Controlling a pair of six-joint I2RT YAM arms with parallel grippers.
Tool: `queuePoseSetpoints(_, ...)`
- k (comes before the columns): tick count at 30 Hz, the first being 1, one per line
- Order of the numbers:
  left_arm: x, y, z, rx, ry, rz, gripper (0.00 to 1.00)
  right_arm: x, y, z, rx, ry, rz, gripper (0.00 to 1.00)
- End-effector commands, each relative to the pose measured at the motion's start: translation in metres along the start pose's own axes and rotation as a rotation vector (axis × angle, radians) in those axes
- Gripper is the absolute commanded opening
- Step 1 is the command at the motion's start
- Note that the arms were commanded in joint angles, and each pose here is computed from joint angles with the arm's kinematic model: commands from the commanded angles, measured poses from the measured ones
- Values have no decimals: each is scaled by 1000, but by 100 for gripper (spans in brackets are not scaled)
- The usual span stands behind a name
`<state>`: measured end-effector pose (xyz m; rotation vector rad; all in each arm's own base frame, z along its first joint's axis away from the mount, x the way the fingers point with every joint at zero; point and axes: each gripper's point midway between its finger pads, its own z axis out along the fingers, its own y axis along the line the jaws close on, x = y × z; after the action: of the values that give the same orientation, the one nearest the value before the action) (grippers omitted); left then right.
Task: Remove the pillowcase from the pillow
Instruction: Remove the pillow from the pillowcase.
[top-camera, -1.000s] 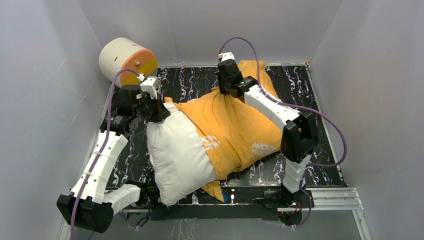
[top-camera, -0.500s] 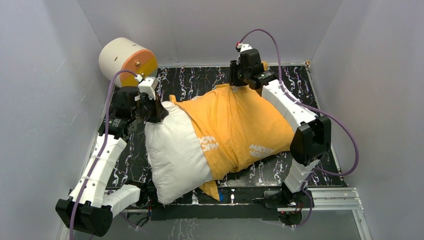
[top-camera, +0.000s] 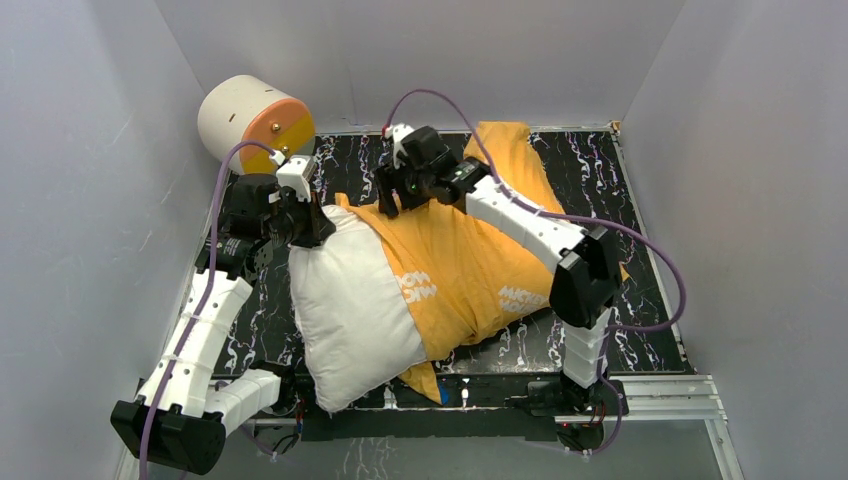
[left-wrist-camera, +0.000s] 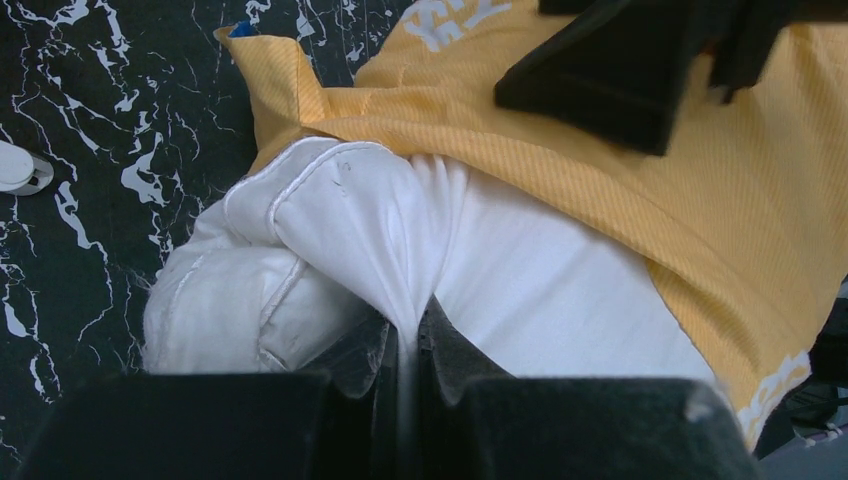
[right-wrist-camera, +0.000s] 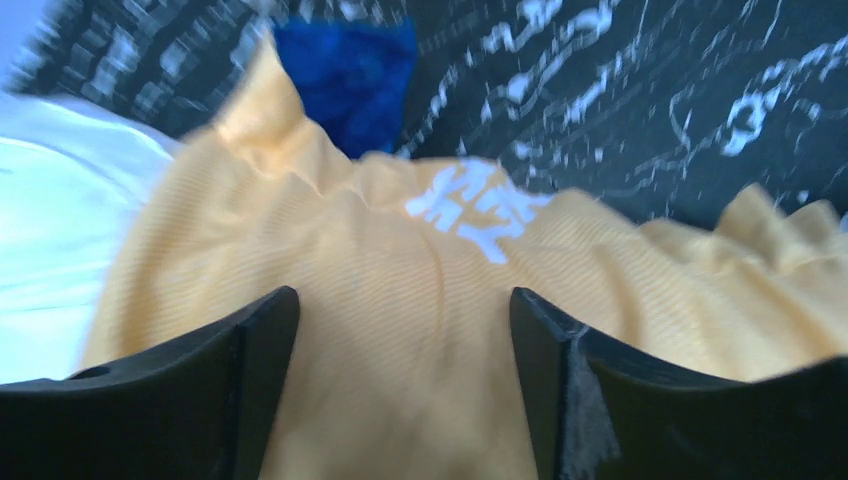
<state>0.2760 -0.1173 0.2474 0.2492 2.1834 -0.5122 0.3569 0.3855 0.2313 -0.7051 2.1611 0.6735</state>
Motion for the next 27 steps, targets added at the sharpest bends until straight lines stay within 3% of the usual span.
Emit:
queuePoseSetpoints(1, -19, -3, -17, -6, -93, 32, 0, 53, -55, 13, 278, 149, -50, 69)
queuePoseSetpoints(6, -19, 11, -20, -90, -98, 18, 0, 35, -113, -7, 524, 65, 11, 7)
queuePoseSetpoints(10, -16, 19, -27, -143, -103, 20, 0, 7, -157, -37, 653, -47, 63, 0)
queuePoseSetpoints(15, -13, 23, -33, -169, -103, 30, 0, -4, -203, -71, 736, -118, 153, 2)
queuePoseSetpoints(18, -11, 23, -34, -170, -101, 33, 0, -13, -190, -73, 630, -121, 167, 10)
queuePoseSetpoints(24, -14, 14, -30, -113, -103, 41, 0, -43, -105, -71, 177, -166, 193, 50)
queuePoseSetpoints(27, -16, 9, -28, -84, -107, 41, 0, -49, -64, -68, 40, -173, 173, 68)
